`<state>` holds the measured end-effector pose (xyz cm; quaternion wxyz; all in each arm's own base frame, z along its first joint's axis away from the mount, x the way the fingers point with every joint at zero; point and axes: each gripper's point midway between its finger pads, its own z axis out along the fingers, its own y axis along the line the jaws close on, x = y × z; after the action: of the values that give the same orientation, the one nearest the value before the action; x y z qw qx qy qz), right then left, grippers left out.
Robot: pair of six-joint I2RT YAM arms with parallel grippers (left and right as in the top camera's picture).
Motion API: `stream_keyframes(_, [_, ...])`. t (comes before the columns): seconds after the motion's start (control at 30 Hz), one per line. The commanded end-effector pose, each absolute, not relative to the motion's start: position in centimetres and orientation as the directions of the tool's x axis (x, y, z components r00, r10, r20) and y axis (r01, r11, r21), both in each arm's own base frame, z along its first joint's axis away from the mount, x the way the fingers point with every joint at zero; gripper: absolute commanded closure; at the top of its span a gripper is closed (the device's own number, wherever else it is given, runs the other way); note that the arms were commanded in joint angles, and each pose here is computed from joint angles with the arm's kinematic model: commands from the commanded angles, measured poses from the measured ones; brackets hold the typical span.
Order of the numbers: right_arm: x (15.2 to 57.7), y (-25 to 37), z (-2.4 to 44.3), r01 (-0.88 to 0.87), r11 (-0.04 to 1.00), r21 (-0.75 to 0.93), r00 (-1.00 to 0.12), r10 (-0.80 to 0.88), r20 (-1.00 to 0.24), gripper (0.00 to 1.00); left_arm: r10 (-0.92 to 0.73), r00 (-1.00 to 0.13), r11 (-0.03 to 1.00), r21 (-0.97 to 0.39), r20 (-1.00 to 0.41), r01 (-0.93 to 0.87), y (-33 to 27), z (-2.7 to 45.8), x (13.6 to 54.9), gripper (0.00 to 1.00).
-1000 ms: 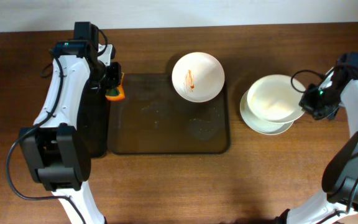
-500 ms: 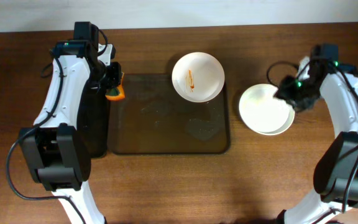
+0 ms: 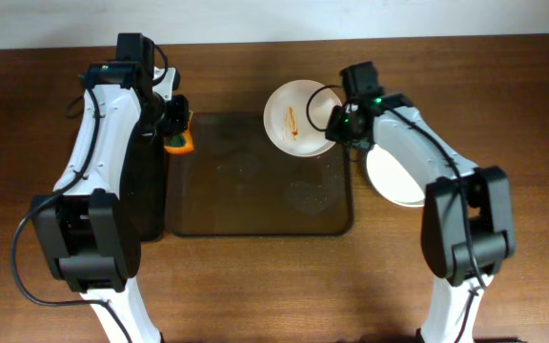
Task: Clean dirty plates on tray and stack at the side
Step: 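Move the right gripper to the last sauced plate on the tray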
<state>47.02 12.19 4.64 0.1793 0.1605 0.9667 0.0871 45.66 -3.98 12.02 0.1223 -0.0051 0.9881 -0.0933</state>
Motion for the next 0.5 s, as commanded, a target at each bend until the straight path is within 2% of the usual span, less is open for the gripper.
stream_keyframes(0.0, [46.9,12.2,1.6,0.344,0.923,0.17,-0.875,0.381,-0.3,0.59,-0.045,-0.972,0.981,-0.195,-0.232,0.001,-4.2,11.7,45.5,1.0])
stream_keyframes(0.03, [46.6,12.7,0.7,0.336,0.927,0.168,-0.886,0.372,-0.278,0.63,-0.045,-0.971,0.981,-0.195,-0.233,0.002,-4.2,11.8,45.6,1.0])
stream_keyframes(0.2, [44.8,14.5,-0.2,0.299,0.941,0.156,-0.919,0.328,-0.216,0.94,-0.045,-0.971,0.981,-0.195,-0.234,0.002,-4.2,11.8,45.6,1.0])
stream_keyframes(0.33, [42.3,16.3,-0.5,0.269,0.946,0.181,-0.95,0.292,-0.112,0.96,-0.045,-0.971,0.981,-0.195,-0.234,0.002,-4.1,11.8,45.6,1.0])
stream_keyframes(0.47, [37.5,18.8,-0.6,0.214,0.953,0.215,-0.976,0.201,0.082,0.96,-0.045,-0.971,0.982,-0.191,-0.234,0.001,-4.1,11.7,45.6,1.0])
